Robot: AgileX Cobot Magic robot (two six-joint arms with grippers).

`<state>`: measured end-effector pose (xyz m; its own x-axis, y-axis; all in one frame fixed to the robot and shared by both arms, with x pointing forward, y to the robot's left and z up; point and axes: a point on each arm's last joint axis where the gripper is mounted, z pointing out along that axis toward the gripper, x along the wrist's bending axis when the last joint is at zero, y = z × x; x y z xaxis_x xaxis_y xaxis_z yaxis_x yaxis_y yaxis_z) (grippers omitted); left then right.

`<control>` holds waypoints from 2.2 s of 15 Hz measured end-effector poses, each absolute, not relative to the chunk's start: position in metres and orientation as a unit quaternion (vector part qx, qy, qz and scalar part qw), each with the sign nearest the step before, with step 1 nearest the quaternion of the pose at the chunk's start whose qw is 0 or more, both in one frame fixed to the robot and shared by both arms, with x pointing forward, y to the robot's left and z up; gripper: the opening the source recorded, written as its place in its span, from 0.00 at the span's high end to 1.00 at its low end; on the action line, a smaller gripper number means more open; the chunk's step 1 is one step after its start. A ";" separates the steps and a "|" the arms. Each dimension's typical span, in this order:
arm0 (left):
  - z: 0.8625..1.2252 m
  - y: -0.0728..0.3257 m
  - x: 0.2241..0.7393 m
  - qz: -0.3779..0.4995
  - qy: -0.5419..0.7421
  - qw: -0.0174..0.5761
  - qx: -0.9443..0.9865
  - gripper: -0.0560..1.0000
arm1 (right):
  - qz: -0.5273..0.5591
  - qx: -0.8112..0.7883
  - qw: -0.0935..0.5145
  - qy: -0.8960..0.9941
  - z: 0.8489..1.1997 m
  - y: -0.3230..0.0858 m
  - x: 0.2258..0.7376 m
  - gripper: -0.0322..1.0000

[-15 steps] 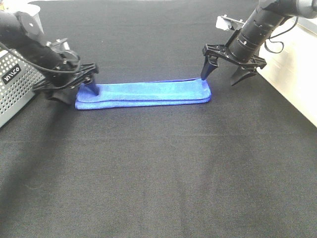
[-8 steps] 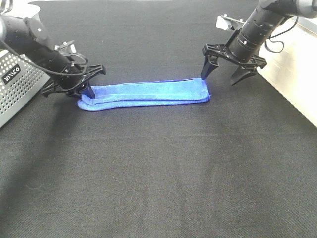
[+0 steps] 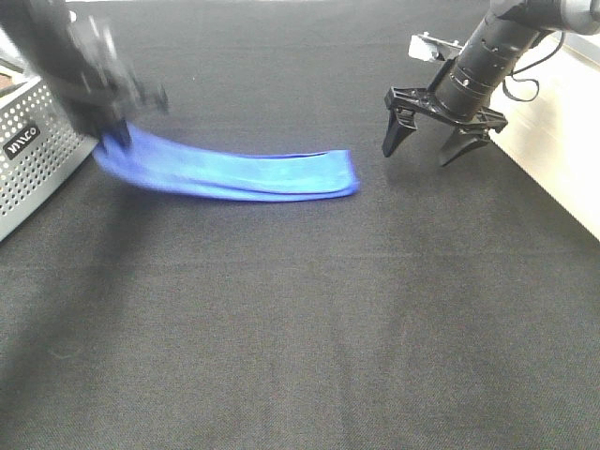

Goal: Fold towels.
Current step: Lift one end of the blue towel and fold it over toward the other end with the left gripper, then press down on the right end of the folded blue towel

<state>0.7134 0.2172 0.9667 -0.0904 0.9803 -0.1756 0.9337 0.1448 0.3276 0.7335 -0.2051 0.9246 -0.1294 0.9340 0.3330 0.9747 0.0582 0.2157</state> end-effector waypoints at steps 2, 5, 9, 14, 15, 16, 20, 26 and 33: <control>0.989 0.198 0.711 0.048 0.733 0.183 0.653 0.89 | -0.187 -0.663 0.063 -0.722 0.924 -0.205 0.731 0.17; 1.002 0.141 0.699 0.011 0.718 0.221 0.660 0.89 | -0.182 -0.663 0.074 -0.722 0.924 -0.204 0.729 0.17; 0.980 0.085 0.699 -0.022 0.728 0.281 0.625 0.89 | -0.183 -0.663 0.076 -0.722 0.924 -0.204 0.729 0.17; 0.934 0.062 0.707 -0.087 0.766 0.309 0.558 0.58 | -0.182 -0.663 0.077 -0.722 0.924 -0.204 0.729 0.17; 0.930 0.059 0.708 -0.097 0.766 0.316 0.552 0.46 | -0.182 -0.663 0.077 -0.722 0.924 -0.204 0.729 0.17; 0.929 0.055 0.708 -0.099 0.758 0.328 0.555 0.37 | -0.182 -0.663 0.077 -0.722 0.924 -0.204 0.729 0.17; 0.937 0.046 0.715 -0.104 0.753 0.393 0.518 0.32 | -0.183 -0.664 0.078 -0.721 0.924 -0.204 0.729 0.17; 1.002 0.095 0.730 -0.001 0.683 0.459 0.569 0.32 | -0.333 -0.618 0.164 -0.693 0.987 -0.179 0.721 0.17; 1.018 0.174 0.742 0.015 0.713 0.426 0.557 0.32 | -0.417 -0.541 0.278 -0.676 0.962 -0.080 0.708 0.17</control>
<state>0.7418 0.1741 1.0183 -0.0168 0.8061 -0.5915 0.7811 0.3800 0.4956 0.7076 -0.0804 0.9616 -0.2613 0.4992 0.8261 0.9623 0.0674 0.2636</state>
